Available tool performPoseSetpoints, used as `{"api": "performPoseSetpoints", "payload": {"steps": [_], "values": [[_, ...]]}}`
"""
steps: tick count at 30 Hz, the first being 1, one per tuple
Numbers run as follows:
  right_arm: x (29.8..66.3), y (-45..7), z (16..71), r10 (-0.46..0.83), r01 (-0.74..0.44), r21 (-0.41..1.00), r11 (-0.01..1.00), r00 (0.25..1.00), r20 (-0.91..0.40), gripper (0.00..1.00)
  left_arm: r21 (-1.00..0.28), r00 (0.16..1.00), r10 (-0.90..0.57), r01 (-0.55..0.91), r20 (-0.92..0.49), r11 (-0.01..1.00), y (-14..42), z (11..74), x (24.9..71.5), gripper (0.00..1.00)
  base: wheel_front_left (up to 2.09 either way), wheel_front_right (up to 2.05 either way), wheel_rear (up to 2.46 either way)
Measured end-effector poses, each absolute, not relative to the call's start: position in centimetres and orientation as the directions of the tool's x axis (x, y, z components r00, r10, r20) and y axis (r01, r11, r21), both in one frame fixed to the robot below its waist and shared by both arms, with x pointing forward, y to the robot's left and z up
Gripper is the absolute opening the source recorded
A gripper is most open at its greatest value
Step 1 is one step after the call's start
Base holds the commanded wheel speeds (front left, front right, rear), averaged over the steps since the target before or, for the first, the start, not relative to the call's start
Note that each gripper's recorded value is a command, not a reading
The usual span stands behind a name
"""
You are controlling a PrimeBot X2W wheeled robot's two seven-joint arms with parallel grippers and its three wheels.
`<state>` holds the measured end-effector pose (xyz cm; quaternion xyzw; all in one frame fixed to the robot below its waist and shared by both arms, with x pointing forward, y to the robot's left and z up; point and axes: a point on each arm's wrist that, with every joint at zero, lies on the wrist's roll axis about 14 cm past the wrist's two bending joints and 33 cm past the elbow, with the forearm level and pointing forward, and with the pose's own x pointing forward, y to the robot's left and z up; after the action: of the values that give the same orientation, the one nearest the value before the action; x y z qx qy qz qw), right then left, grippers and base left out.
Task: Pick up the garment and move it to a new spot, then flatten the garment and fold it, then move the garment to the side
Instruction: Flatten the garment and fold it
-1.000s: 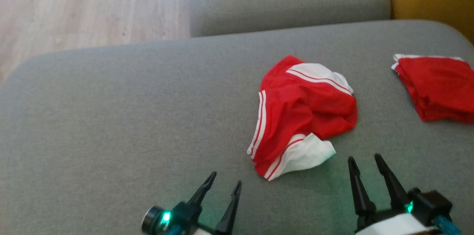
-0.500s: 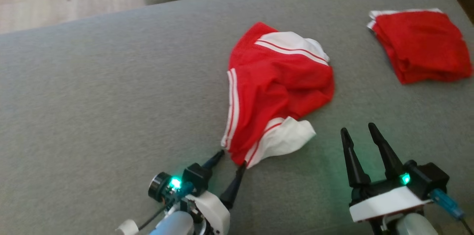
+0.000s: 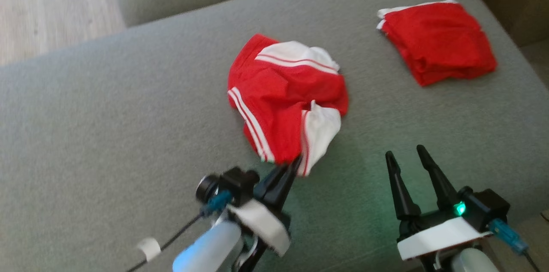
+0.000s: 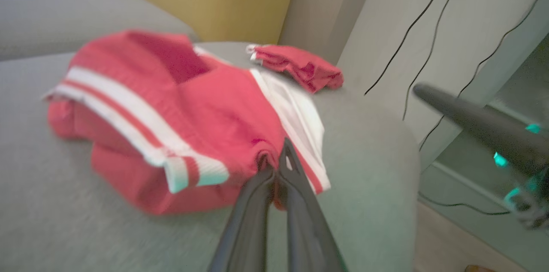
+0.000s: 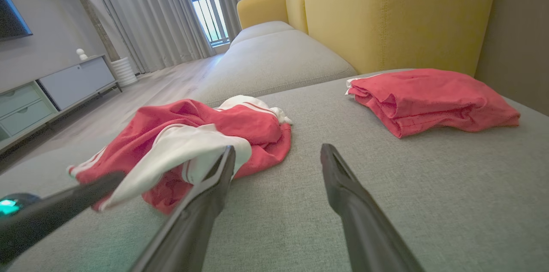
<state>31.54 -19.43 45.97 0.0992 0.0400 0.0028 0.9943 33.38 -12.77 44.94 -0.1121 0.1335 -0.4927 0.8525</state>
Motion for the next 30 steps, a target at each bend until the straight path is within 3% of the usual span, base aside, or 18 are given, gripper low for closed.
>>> {"api": "performPoseSetpoints", "payload": {"steps": [6, 12, 19, 24, 27, 30], "values": [[30.2, -20.0, 46.9, -0.016, 0.025, 0.208, 0.978, 0.999, -0.042, 1.0, -0.275, 0.414, -0.902, 0.888, 0.124, 0.37, -16.1, 54.3, 34.1, 0.0, 0.0, 0.0, 0.0], [28.2, -20.6, 47.3, -0.059, 0.063, 0.229, 0.972, 0.998, -0.022, 1.0, -0.115, 0.258, -0.879, 0.966, 0.401, 0.232, -19.6, 68.4, 34.5, 0.0, 0.0, 0.0, 0.0], [26.5, -21.6, 47.5, -0.112, 0.11, 0.245, 0.963, 0.994, -0.007, 1.0, 0.039, 0.154, -0.781, 0.974, 0.605, 0.222, -20.5, 82.2, 34.8, 0.0, 0.0, 0.0, 0.0], [26.4, -22.1, 47.7, -0.129, 0.124, 0.249, 0.96, 0.992, 0.001, 1.0, -0.083, 0.238, -0.743, 0.967, 0.625, 0.24, -19.5, 83.4, 37.2, 0.0, 0.0, 0.0, 0.0], [26.6, -22.6, 47.8, -0.142, 0.137, 0.25, 0.959, 0.99, 0.001, 1.0, -0.214, 0.342, -0.766, 0.939, 0.544, 0.268, -18.7, 78.3, 39.3, 0.0, 0.0, 0.0, 0.0], [26.8, -23.0, 47.3, -0.152, 0.151, 0.248, 0.957, 0.988, -0.018, 1.0, -0.359, 0.491, -0.77, 0.861, 0.408, 0.359, -15.8, 70.1, 41.9, 0.0, 0.0, 0.0, 0.0]]}}
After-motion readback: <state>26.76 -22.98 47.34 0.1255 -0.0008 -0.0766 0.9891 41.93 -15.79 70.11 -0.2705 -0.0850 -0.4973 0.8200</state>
